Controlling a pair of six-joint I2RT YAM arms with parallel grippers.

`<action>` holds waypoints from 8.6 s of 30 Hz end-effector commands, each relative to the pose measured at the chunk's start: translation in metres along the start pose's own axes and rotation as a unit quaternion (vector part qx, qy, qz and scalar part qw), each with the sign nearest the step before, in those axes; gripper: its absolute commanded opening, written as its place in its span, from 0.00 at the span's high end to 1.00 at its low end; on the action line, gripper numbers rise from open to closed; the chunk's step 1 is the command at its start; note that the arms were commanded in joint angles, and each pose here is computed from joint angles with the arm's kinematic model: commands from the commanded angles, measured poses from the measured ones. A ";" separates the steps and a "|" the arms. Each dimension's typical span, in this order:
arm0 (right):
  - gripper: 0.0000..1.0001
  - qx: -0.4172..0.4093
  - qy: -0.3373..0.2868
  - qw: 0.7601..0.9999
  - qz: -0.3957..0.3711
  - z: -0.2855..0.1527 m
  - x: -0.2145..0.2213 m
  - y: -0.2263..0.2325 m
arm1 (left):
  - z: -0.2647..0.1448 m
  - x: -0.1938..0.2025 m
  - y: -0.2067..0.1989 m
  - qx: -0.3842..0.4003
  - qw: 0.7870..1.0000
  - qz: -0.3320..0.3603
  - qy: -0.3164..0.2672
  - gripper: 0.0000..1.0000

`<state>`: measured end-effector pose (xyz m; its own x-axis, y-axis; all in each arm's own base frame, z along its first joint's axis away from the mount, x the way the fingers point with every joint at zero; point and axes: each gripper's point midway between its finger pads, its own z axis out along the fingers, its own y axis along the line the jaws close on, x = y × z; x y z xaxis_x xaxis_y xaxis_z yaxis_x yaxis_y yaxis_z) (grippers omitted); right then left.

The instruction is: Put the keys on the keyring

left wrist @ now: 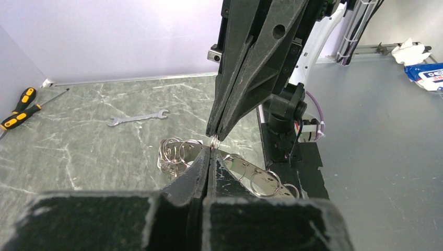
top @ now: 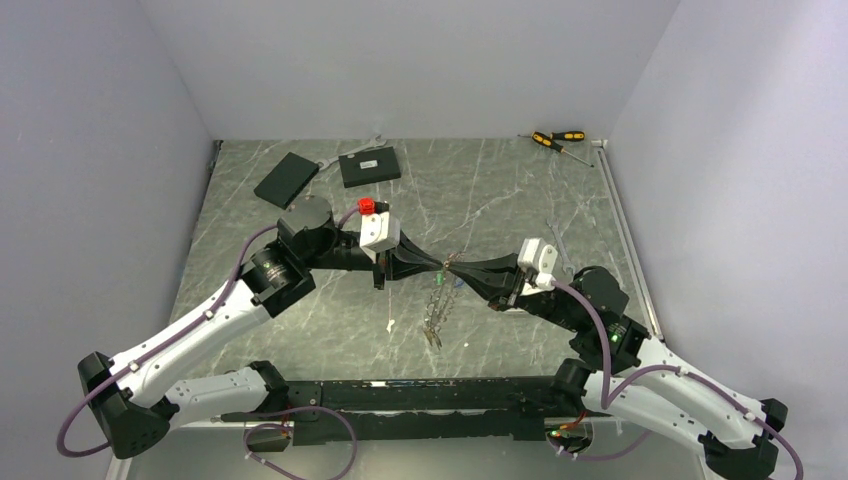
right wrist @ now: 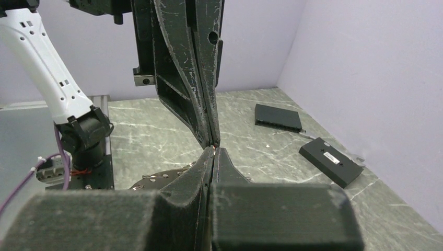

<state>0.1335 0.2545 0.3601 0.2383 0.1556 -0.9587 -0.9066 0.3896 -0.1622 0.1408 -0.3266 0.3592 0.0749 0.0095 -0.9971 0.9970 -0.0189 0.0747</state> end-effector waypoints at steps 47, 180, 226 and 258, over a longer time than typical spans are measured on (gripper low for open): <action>1.00 0.031 -0.094 0.995 -0.007 -0.001 -0.055 -0.012 | -0.009 -0.015 0.002 -0.037 0.999 -0.004 -0.035 0.45; 1.00 -0.049 0.138 0.986 -0.086 0.009 0.005 -0.006 | -0.010 0.012 0.014 -0.023 0.995 0.040 0.092 0.64; 1.00 0.074 -0.005 0.997 -0.007 0.017 -0.028 -0.034 | 0.001 0.019 0.008 0.001 0.998 0.012 0.062 1.00; 1.00 0.138 -0.047 0.987 0.068 0.022 -0.022 -0.051 | 0.004 0.013 0.028 -0.052 0.998 0.011 0.043 1.00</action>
<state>0.1814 0.2574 0.3573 0.1213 0.1618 -0.9793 -0.8166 0.5772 -0.0057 0.1730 -0.3287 0.3413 0.1037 0.1320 -0.9858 0.9897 0.0849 0.1155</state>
